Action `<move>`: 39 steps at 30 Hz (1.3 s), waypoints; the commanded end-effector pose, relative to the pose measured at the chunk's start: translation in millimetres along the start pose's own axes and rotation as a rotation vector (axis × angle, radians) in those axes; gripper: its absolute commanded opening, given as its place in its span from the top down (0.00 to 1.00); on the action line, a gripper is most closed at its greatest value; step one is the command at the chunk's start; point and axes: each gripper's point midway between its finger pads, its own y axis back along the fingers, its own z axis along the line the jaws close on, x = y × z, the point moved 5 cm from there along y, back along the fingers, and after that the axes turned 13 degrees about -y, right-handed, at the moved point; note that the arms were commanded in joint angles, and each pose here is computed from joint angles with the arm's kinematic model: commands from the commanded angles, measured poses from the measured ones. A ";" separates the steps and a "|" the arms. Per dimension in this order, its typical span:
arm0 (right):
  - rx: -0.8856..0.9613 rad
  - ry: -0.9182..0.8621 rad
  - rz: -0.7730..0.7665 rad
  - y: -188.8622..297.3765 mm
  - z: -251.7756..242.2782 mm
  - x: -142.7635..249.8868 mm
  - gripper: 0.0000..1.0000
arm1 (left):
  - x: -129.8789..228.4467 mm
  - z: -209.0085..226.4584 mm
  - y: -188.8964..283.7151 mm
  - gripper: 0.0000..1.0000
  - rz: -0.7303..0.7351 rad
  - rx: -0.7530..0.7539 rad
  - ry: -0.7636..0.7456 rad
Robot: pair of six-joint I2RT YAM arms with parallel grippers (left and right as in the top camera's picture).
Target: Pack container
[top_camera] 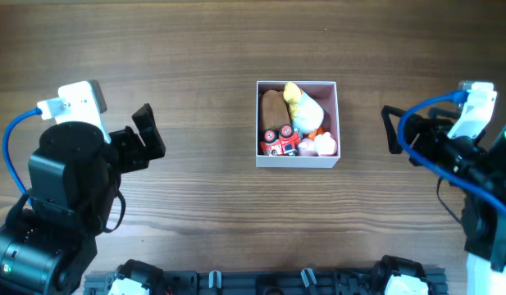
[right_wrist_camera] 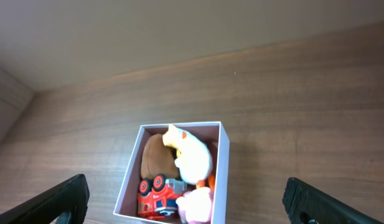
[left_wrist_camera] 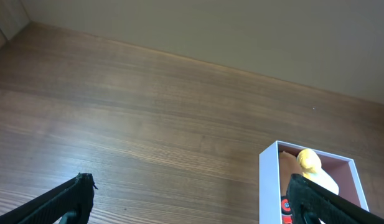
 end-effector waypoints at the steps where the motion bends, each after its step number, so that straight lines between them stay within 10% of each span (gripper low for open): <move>1: -0.005 -0.037 0.060 -16.2 -6.2 1.2 0.01 | -0.1 2.5 -0.2 0.00 -0.002 -0.013 0.018; 10: 0.097 -0.040 0.089 -25.9 -20.4 5.7 0.00 | -0.1 2.5 -0.2 0.00 -0.002 -0.013 0.018; 18: 0.070 0.540 -0.258 60.8 6.7 51.3 0.00 | 0.0 2.5 -0.2 0.00 -0.002 -0.013 0.017; 39: -0.160 0.548 -0.187 -48.9 -63.4 185.4 0.00 | 0.0 2.5 -0.2 0.00 -0.002 -0.013 0.018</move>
